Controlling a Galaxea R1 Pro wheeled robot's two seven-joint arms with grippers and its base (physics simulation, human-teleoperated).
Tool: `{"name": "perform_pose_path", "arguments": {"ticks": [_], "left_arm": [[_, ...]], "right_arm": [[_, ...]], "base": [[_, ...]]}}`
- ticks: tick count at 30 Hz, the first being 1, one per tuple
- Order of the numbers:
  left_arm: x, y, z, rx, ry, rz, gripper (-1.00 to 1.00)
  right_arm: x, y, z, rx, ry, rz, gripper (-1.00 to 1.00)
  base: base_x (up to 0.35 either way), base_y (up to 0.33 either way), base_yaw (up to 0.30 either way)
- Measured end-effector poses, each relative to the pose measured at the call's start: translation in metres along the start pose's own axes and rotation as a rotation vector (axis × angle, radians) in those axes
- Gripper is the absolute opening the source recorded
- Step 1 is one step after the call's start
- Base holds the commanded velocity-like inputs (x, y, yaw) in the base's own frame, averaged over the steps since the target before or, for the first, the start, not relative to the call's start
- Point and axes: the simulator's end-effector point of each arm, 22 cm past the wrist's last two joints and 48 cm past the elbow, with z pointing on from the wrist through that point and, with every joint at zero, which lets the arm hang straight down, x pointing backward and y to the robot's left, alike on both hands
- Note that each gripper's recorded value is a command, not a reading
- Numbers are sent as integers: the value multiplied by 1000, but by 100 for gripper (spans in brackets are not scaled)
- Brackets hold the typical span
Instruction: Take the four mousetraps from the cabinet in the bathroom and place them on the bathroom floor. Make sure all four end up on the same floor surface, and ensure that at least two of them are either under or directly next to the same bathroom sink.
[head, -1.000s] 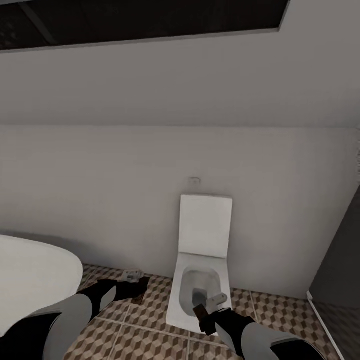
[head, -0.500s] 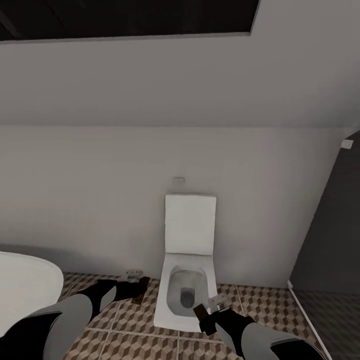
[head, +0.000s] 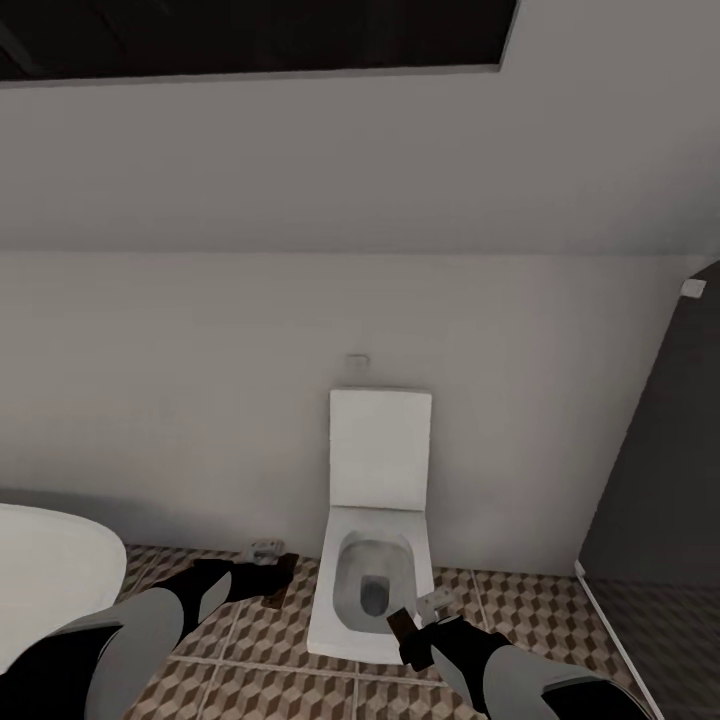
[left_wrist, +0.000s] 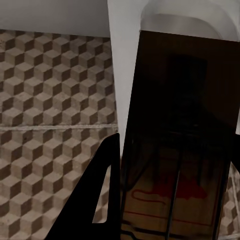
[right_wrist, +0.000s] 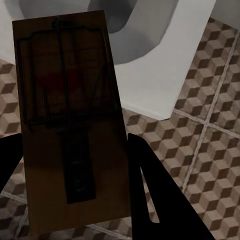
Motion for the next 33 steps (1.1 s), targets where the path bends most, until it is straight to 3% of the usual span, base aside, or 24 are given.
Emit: {"name": "perform_pose_path", "arguments": {"ticks": [33], "left_arm": [[0,4,-1,-4,0,0,-100]], "right_arm": [[0,-1,0,2,-1,3,-100]], "base": [[0,0,0]]}}
